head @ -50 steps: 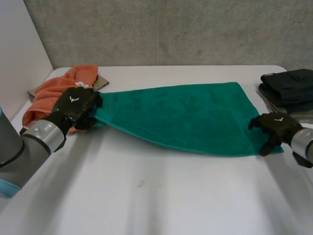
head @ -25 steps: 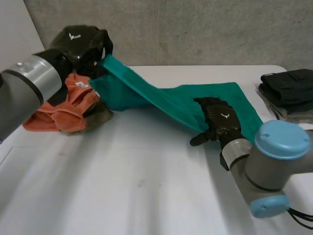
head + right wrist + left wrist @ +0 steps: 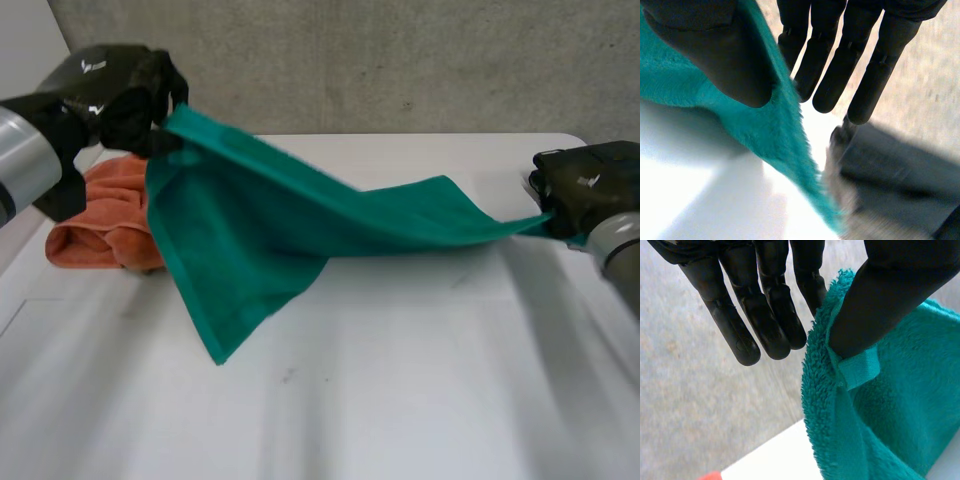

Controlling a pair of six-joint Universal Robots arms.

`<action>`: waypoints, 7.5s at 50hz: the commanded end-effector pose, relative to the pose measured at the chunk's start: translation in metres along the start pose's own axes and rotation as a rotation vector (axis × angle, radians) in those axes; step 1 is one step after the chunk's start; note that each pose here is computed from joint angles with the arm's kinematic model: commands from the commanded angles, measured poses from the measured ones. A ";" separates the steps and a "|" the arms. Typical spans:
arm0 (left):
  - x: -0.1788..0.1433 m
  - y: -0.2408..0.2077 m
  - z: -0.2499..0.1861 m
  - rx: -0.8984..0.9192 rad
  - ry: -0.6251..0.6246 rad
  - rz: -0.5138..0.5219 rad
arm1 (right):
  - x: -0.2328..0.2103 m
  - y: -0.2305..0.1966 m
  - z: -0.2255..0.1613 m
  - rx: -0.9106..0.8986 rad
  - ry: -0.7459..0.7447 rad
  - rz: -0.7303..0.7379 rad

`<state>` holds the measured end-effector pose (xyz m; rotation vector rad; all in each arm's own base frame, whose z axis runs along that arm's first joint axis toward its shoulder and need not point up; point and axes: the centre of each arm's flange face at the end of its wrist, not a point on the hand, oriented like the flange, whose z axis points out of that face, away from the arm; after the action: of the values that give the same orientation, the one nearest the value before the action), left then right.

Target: Fold the laundry.

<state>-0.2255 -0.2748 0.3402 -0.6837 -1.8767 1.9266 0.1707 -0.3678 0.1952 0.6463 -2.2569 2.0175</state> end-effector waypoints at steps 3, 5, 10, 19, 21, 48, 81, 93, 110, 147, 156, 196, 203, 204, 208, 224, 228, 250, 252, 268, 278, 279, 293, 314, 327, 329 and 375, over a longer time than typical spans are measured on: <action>-0.012 0.010 -0.032 -0.195 -0.016 0.088 | 0.068 -0.100 -0.062 0.006 0.023 -0.285; -0.011 0.012 -0.037 -0.235 0.000 0.107 | 0.075 -0.121 -0.077 0.002 0.010 -0.322; -0.009 0.024 -0.048 -0.367 0.045 0.149 | 0.070 -0.134 -0.092 -0.063 -0.072 -0.340; -0.014 0.083 -0.012 -0.543 0.119 0.220 | 0.034 -0.079 -0.047 -0.226 -0.207 -0.387; -0.018 0.091 0.003 -0.537 0.108 0.243 | 0.031 -0.068 -0.034 -0.251 -0.192 -0.389; -0.075 -0.010 0.128 0.440 -0.266 0.328 | 0.015 -0.153 0.042 0.646 0.169 -0.108; 0.022 0.153 -0.118 -0.839 0.226 0.147 | 0.010 0.004 -0.119 -0.475 -0.386 -0.637; 0.012 0.152 -0.086 -0.706 0.287 0.249 | -0.002 0.024 -0.077 -0.429 -0.342 -0.521; -0.023 0.195 0.053 -0.587 0.002 0.401 | -0.029 0.043 0.051 -0.149 -0.061 -0.467; 0.000 0.139 0.002 -0.377 -0.001 0.320 | 0.011 0.008 -0.011 -0.176 -0.113 -0.189; 0.010 0.158 -0.008 -0.337 0.045 0.313 | 0.016 0.066 -0.003 -0.202 -0.142 -0.175; 0.016 0.133 -0.023 -0.289 0.001 0.247 | -0.136 -0.021 -0.056 0.482 -0.376 -0.756; 0.023 0.136 -0.025 -0.296 0.023 0.246 | -0.240 0.017 -0.115 0.599 -0.685 -0.800; 0.024 0.135 -0.024 -0.294 0.026 0.247 | -0.246 0.020 -0.119 0.601 -0.700 -0.815; 0.029 0.137 -0.023 -0.295 0.043 0.248 | -0.257 0.026 -0.123 0.568 -0.692 -0.866; 0.064 0.137 -0.019 -0.268 0.144 0.271 | -0.117 -0.007 -0.084 0.029 -0.385 -0.056; 0.073 0.139 -0.020 -0.263 0.162 0.277 | -0.100 0.030 -0.083 -0.180 -0.401 -0.094; 0.053 0.125 -0.025 -0.249 0.071 0.262 | -0.250 -0.020 -0.145 0.476 -0.739 -0.375; 0.051 0.125 -0.024 -0.253 0.059 0.248 | -0.262 -0.007 -0.147 0.429 -0.783 -0.385; 0.076 0.097 0.007 -0.164 0.028 0.065 | -0.174 -0.052 -0.081 0.060 -0.476 0.250; 0.127 0.150 0.024 -0.372 0.109 0.036 | -0.176 -0.007 -0.052 -0.239 -0.547 0.258; 0.129 0.164 0.026 -0.426 0.093 0.046 | -0.176 -0.002 -0.050 -0.264 -0.546 0.257; 0.111 0.184 0.017 -0.575 0.023 0.070 | -0.160 0.003 -0.040 -0.252 -0.424 0.021; 0.093 0.038 -0.002 -0.146 0.369 -0.025 | -0.218 -0.001 -0.165 0.146 -0.510 -0.313; 0.134 0.038 -0.037 -0.176 0.687 -0.071 | -0.236 0.043 -0.150 0.191 -0.472 -0.293; 0.137 0.040 -0.039 -0.172 0.686 -0.060 | -0.238 0.045 -0.145 0.205 -0.465 -0.307; 0.114 -0.009 -0.022 0.035 0.512 -0.053 | 0.010 -0.124 0.063 0.687 0.204 -0.070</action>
<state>-0.3068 -0.1864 0.3281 -1.0687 -1.5341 1.5015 0.3062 -0.3597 0.2816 0.7179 -1.5118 2.7464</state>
